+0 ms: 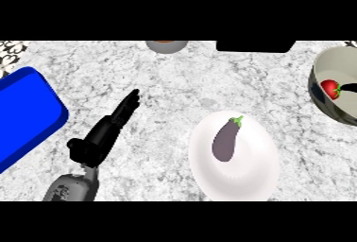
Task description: Pick the tomato from the plate and place it in the bowl
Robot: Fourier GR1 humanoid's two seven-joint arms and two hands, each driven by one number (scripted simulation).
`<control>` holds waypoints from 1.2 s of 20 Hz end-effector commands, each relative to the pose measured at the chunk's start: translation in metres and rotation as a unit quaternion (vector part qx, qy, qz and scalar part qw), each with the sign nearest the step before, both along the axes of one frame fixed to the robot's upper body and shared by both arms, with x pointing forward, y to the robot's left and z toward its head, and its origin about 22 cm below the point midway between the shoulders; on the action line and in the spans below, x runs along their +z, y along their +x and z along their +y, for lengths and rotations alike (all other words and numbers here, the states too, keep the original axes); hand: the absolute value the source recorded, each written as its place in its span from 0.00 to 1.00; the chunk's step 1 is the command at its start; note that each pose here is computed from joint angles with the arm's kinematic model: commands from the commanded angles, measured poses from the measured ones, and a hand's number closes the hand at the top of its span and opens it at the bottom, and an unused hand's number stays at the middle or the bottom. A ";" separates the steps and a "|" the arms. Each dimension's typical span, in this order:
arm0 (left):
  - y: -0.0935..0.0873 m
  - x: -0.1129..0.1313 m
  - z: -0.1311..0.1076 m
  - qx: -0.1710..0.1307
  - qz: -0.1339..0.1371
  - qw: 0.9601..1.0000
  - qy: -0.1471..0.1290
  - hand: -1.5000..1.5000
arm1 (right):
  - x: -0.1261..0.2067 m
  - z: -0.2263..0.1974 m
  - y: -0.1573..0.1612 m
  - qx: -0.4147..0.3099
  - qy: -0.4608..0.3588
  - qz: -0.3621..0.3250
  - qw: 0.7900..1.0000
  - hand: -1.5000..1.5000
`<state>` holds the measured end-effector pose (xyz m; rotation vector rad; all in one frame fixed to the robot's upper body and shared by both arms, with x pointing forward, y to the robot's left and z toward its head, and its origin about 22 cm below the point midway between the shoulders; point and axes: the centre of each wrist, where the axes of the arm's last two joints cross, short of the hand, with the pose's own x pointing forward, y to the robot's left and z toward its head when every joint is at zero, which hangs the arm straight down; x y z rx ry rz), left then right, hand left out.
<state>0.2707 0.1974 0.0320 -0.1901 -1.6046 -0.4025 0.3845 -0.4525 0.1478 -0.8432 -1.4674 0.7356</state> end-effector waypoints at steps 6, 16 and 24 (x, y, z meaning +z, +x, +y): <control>0.006 0.010 0.006 -0.007 -0.006 1.000 -0.003 0.50 | 0.028 -0.042 -0.014 -0.103 0.158 -0.085 0.978 0.00; -0.002 0.001 -0.006 0.001 -0.006 1.000 -0.004 0.50 | 0.039 -0.130 -0.102 -0.179 0.229 -0.134 0.947 0.00; -0.004 0.003 -0.008 -0.004 -0.002 1.000 -0.006 0.50 | 0.024 -0.166 -0.162 -0.163 0.249 -0.120 0.947 0.00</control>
